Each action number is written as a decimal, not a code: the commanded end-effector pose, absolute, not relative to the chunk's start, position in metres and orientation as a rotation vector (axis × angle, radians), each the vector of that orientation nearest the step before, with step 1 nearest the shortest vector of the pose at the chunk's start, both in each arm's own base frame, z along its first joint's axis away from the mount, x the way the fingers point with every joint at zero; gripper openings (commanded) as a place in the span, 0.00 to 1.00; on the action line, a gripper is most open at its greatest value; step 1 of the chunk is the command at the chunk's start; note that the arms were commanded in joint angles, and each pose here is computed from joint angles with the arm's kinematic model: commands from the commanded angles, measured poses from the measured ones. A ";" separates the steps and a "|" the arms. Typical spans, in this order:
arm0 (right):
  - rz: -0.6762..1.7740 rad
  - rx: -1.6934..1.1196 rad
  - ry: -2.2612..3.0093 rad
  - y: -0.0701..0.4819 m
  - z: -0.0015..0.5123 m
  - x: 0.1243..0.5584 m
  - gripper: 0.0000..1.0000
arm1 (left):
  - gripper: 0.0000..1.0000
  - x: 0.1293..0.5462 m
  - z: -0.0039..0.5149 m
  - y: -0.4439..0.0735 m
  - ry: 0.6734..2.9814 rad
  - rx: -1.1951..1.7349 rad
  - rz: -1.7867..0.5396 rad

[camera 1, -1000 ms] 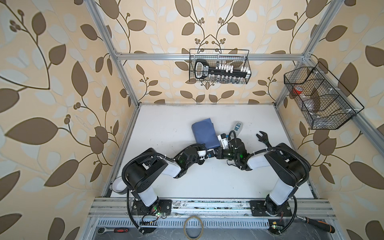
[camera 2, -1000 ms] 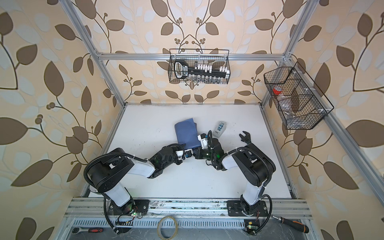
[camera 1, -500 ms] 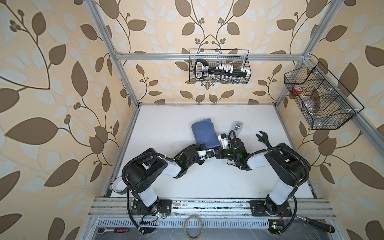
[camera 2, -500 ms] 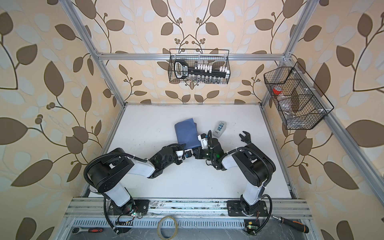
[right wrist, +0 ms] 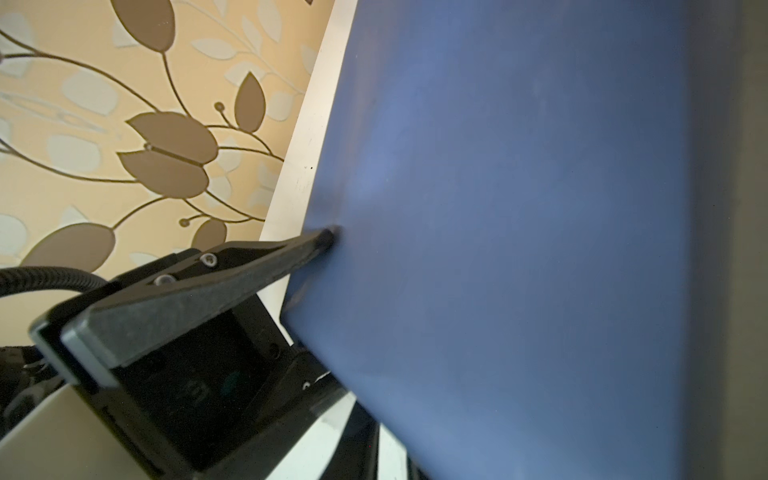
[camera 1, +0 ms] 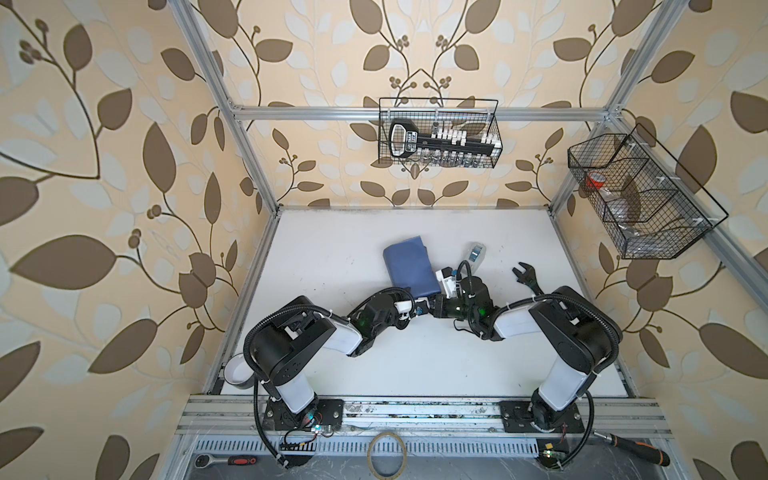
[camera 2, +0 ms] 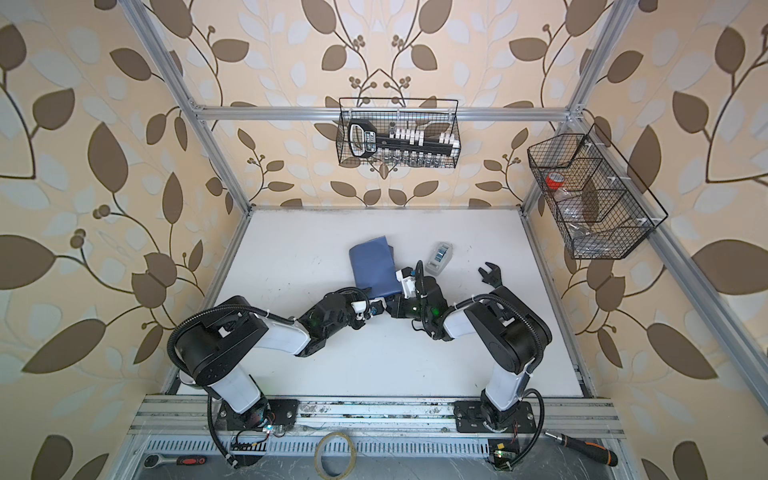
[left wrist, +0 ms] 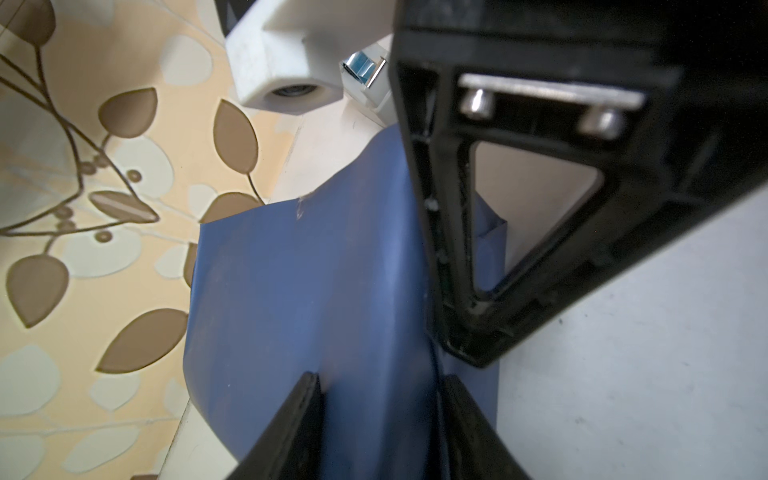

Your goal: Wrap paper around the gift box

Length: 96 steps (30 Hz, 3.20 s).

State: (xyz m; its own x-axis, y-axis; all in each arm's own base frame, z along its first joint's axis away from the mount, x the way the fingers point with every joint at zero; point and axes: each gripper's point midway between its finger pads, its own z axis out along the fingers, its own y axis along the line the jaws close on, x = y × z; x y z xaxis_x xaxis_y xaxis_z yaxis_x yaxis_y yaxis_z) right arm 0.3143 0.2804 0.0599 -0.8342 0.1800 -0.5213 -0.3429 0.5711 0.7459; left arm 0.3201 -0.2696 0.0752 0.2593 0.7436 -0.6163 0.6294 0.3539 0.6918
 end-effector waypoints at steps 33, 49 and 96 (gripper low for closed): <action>1.147 0.046 2.296 0.259 0.064 0.320 0.40 | 0.45 0.311 0.033 -0.249 1.564 1.453 0.154; 1.067 -0.093 2.282 0.249 0.073 0.286 0.40 | 0.44 0.311 0.035 -0.249 1.567 1.441 0.148; 1.153 0.051 2.115 0.284 0.079 0.328 0.08 | 0.44 0.314 0.034 -0.249 1.574 1.436 0.148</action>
